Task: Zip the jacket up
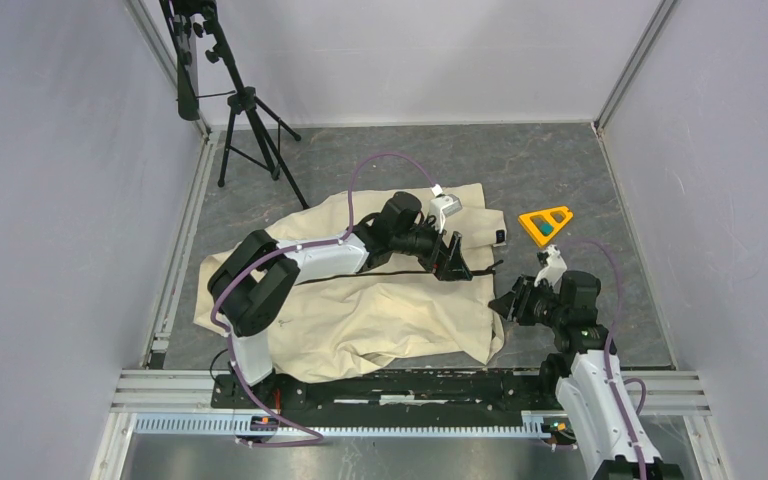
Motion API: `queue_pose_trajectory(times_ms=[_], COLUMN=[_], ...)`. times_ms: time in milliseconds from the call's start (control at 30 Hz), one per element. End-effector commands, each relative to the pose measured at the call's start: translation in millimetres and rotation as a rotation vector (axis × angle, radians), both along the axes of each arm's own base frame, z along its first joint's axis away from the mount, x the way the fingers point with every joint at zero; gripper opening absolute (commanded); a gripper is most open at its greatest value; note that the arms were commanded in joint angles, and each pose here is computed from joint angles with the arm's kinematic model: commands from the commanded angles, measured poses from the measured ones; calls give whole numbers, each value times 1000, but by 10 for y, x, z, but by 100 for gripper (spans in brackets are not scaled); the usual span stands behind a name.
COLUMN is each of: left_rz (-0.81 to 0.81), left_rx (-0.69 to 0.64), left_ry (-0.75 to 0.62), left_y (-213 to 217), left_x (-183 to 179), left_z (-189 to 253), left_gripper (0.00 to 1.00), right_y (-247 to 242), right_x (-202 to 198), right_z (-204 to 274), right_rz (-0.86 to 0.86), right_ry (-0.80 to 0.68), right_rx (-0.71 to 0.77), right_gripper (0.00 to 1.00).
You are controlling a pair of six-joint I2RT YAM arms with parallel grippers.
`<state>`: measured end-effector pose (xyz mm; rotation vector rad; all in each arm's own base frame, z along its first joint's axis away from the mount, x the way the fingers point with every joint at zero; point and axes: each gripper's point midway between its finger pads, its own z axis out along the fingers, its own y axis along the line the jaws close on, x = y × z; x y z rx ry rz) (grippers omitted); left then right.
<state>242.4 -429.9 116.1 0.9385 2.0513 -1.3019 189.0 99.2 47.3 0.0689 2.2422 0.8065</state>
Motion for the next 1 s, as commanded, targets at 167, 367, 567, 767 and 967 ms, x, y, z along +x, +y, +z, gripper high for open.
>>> queue_pose_trajectory(times_ms=[167, 367, 567, 767, 967], left_rz=[-9, -14, -14, -13, -19], left_rx=[-34, -36, -34, -30, -32], left_ry=[-94, -91, -86, -86, -75], left_y=[-50, -49, -56, -55, -80], left_x=[105, 95, 96, 96, 89], left_z=[134, 133, 118, 104, 96], left_gripper=[95, 95, 95, 95, 94], right_y=[156, 32, 4, 154, 176], right_x=[-193, -184, -221, -333, -325], right_z=[114, 163, 232, 204, 91], right_rz=[75, 49, 73, 145, 128], right_ry=[46, 46, 53, 71, 74], right_rx=[79, -10, -58, -3, 26], right_gripper=[37, 49, 53, 42, 42])
